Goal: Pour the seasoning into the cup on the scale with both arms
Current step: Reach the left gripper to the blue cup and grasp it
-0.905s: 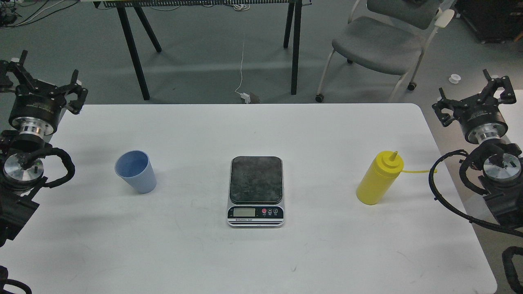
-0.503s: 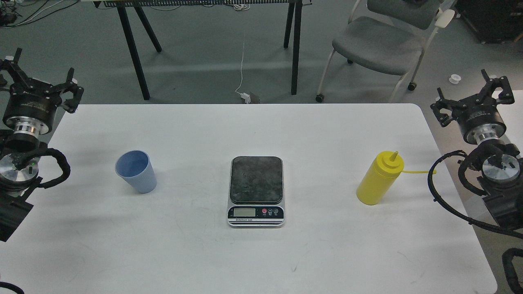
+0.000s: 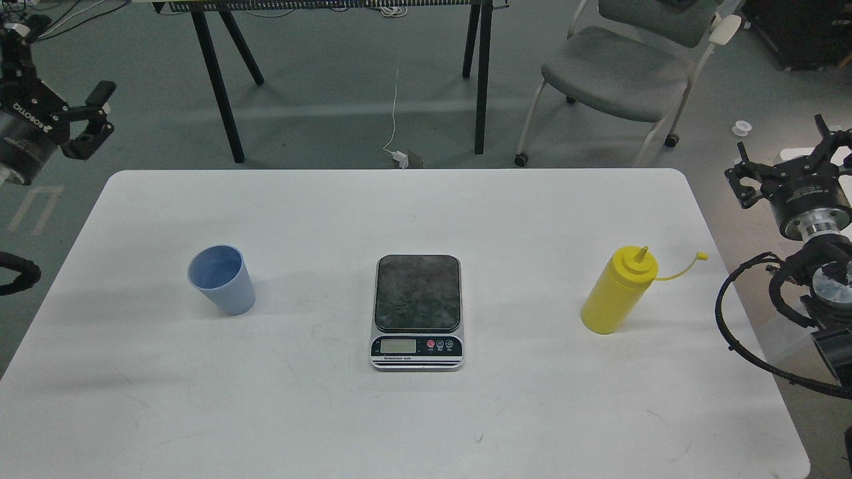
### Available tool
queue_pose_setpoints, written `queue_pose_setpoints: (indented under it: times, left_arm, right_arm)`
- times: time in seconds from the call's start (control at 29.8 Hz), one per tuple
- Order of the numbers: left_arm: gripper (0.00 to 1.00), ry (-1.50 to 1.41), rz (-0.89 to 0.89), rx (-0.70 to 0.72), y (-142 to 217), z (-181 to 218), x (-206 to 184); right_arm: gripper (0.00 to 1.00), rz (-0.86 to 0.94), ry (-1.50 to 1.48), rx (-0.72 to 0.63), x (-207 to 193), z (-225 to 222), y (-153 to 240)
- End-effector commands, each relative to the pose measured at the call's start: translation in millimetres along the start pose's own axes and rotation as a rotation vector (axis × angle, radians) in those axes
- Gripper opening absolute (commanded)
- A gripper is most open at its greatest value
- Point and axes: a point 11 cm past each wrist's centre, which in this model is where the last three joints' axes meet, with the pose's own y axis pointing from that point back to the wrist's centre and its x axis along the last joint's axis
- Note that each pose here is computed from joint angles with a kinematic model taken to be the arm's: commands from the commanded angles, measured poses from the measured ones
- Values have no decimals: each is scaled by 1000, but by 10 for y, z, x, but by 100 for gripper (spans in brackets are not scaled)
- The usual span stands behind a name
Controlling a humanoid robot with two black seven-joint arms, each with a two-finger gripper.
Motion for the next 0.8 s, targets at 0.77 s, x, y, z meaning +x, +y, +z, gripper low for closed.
queue_pose_setpoints:
  times: [0.77]
  left_arm:
    - [86,-1533,-782,527,295,-1309,-627]
  right_arm:
    - [100,-30,-33,19,-91,-36,-15]
